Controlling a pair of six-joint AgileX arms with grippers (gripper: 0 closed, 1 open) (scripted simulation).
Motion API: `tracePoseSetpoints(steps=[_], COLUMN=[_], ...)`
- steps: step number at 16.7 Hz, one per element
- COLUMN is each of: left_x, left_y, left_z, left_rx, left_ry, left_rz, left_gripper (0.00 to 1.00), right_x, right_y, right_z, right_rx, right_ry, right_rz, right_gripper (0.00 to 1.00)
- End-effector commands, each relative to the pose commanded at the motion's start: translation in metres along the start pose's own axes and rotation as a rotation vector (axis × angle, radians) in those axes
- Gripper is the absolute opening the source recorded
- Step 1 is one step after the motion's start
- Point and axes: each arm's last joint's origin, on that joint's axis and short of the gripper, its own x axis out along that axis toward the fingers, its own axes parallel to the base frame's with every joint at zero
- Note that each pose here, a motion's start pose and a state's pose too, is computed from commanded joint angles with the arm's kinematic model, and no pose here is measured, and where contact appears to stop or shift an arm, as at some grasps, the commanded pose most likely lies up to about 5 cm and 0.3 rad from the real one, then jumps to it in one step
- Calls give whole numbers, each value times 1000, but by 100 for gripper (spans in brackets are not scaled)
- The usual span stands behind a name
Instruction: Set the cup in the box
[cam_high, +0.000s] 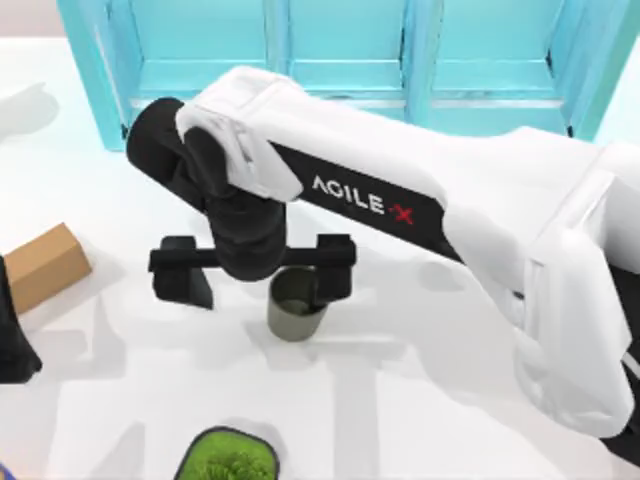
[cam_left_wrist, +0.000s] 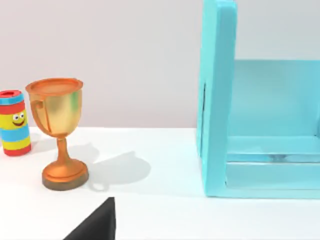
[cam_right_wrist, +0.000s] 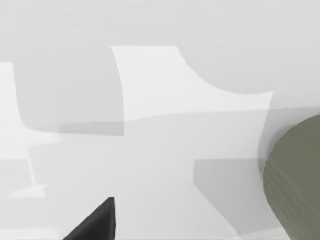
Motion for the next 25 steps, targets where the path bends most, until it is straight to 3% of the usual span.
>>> tracePoseSetpoints(steps=[7,20,25], left_x=[0,0,0], left_y=[0,0,0], left_z=[0,0,0], left_rx=[0,0,0], left_ry=[0,0,0], left_rz=[0,0,0], left_gripper=[100,100,100], right_x=[10,10,10], right_y=[-1,-1,-1], right_z=[-2,-2,-2], right_rx=[0,0,0], right_ry=[-3,-3,-3], right_rz=[4,4,4], right_gripper=[100,2,0])
